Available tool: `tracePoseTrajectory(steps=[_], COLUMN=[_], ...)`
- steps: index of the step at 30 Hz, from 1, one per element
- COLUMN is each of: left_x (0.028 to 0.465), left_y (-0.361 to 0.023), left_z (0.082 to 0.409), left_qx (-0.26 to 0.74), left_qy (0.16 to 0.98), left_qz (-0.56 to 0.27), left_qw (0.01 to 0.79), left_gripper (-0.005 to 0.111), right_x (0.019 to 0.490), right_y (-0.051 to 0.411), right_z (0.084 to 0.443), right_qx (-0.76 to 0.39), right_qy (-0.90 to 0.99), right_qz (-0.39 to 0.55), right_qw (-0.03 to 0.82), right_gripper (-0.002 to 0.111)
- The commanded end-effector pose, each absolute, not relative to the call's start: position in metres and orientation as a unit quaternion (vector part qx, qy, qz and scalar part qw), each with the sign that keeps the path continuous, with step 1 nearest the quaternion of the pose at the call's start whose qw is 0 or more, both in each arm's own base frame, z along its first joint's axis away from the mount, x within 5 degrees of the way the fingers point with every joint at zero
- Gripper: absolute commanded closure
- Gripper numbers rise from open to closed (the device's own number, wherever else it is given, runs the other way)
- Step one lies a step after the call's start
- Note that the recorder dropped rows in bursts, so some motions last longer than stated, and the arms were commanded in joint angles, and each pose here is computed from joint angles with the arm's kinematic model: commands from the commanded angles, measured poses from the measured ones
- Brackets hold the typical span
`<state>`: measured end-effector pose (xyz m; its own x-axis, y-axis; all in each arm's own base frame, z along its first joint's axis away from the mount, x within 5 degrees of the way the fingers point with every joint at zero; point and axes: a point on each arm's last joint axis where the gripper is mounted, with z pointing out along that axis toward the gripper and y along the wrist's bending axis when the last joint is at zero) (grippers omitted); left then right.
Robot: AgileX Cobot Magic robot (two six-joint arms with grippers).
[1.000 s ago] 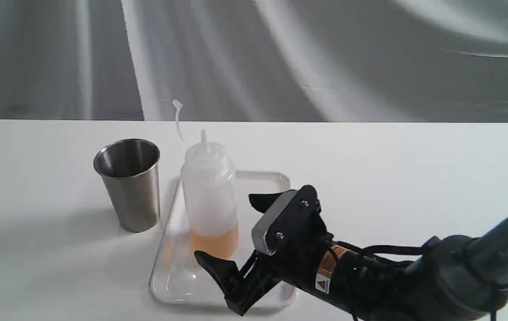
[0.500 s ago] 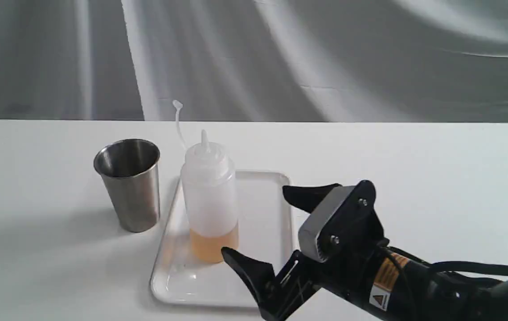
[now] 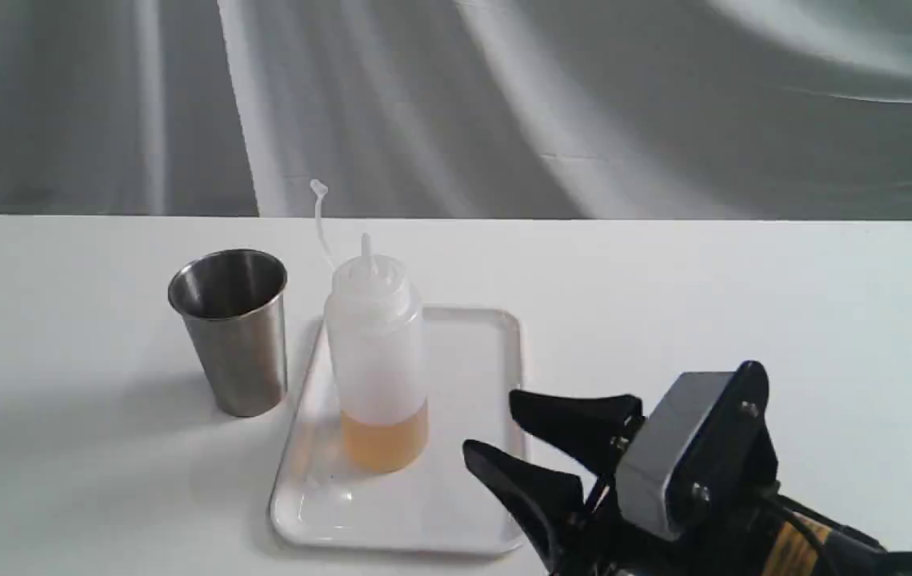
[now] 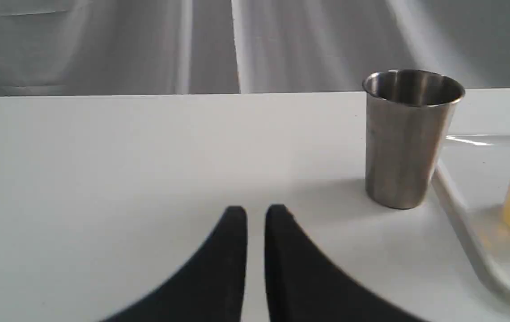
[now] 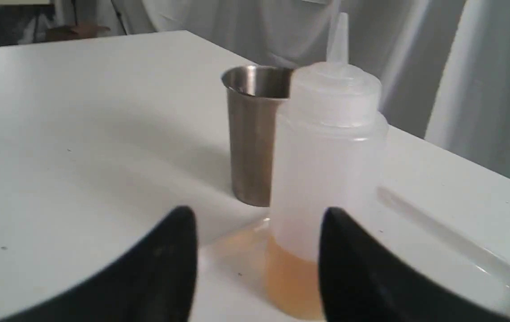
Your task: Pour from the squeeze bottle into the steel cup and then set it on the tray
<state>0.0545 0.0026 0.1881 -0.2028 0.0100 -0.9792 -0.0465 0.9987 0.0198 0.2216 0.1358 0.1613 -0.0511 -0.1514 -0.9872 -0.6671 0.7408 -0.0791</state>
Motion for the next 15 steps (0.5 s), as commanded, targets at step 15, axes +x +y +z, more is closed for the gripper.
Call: tracePoseTrajectory(steps=[15], left_x=[0.055], left_y=[0.002], left_z=[0.187], left_qx=[-0.01], left_qy=[0.773], left_qz=[0.018], left_qw=[0.634], left_gripper=[0.098], right_x=[0.181], right_y=[0.172], right_z=[0.167], right_qx=[-0.329], right_qy=[0.662], right_qz=[0.293], right_qw=[0.606], right_gripper=[0.108])
